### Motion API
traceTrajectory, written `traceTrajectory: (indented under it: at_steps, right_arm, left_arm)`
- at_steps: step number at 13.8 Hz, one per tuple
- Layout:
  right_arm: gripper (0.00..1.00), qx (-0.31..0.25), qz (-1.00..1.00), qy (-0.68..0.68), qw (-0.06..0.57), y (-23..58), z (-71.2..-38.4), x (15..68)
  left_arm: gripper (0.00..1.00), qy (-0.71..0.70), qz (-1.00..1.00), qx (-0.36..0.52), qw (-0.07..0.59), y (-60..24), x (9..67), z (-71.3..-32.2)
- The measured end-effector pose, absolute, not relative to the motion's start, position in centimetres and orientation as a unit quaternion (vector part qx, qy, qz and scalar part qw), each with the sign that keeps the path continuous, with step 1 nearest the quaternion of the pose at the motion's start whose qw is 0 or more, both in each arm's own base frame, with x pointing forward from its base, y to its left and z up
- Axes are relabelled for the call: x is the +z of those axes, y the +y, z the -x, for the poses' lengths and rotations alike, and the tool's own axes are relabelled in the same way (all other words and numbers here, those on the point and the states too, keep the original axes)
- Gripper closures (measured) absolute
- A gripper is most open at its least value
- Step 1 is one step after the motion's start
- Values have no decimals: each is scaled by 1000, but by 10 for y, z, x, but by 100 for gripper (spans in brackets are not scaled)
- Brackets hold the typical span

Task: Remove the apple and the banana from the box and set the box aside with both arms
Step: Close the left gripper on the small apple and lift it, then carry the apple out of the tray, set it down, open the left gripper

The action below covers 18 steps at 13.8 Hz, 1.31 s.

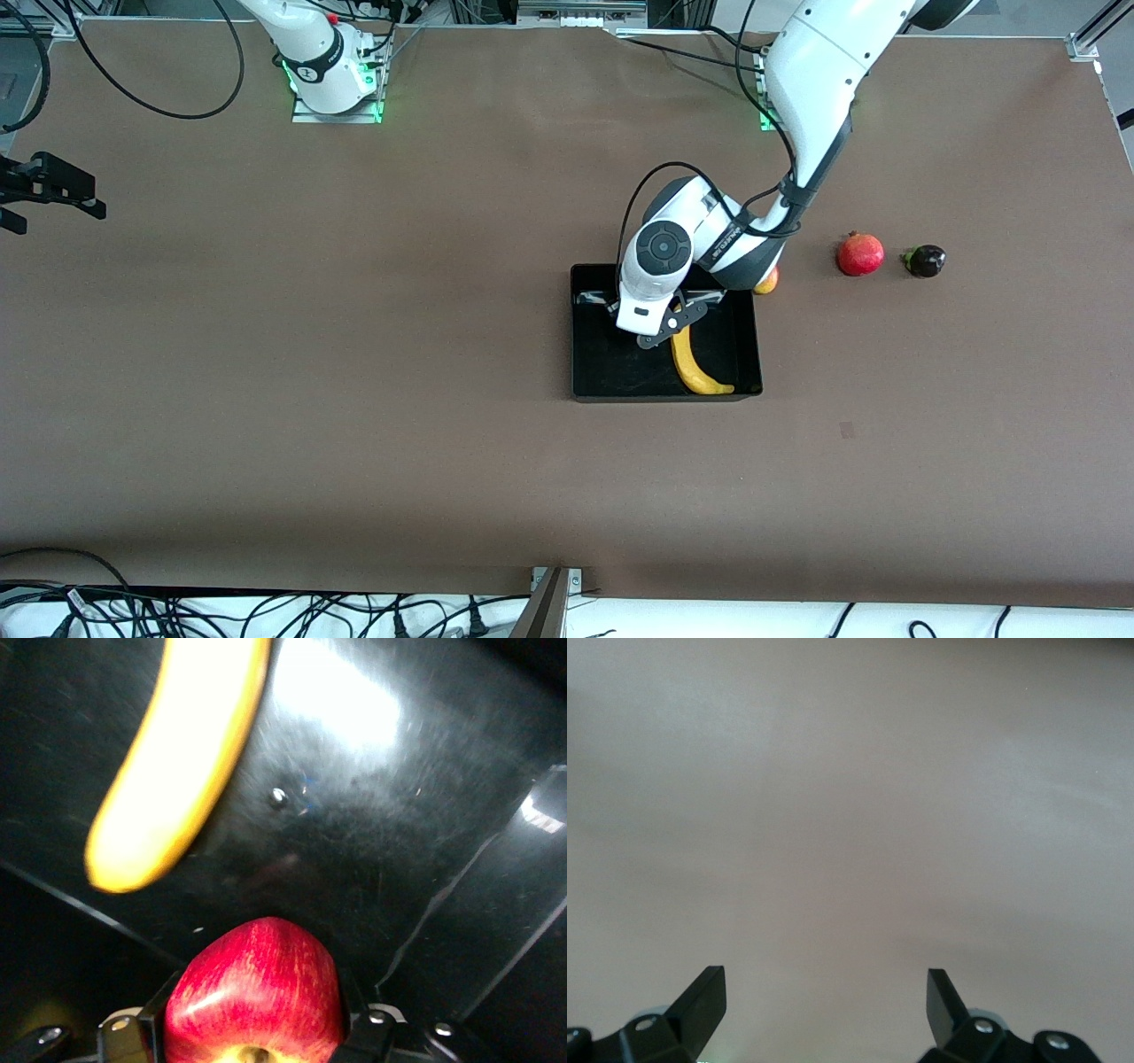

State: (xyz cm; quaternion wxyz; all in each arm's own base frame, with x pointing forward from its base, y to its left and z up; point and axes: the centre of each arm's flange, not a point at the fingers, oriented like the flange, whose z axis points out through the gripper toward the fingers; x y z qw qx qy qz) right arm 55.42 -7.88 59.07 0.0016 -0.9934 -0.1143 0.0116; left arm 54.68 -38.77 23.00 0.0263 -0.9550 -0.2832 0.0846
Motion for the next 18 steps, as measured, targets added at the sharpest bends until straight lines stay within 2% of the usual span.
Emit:
traceTrajectory:
  at_steps: [2, 4, 6, 8, 10, 14, 18]
  right_arm:
    - [0, 12, 993, -114, 2, -79, -554, 591]
    - [0, 12, 993, -114, 2, -79, -554, 591]
    - [0, 12, 993, -114, 2, -79, -554, 591]
    - [0, 12, 993, -114, 2, -79, -554, 591]
    - [0, 12, 993, -114, 2, -79, -554, 591]
    - [0, 12, 993, -114, 2, -79, -554, 591]
    - [0, 12, 993, -114, 2, -79, -554, 591]
  left_arm:
    - [29, -278, 956, 86, 34, -356, 300, -584]
    - [29, -251, 964, 88, 19, -285, 373, -624]
    - [29, -208, 973, 101, 11, -189, 404, -649]
    - [29, -162, 980, 113, -4, -105, 392, -667]
    - [29, -136, 985, 98, -27, -47, 355, -684]
    - [29, -113, 991, 76, -12, -31, 263, -700]
    - [29, -106, 993, 55, 7, -18, 226, -706]
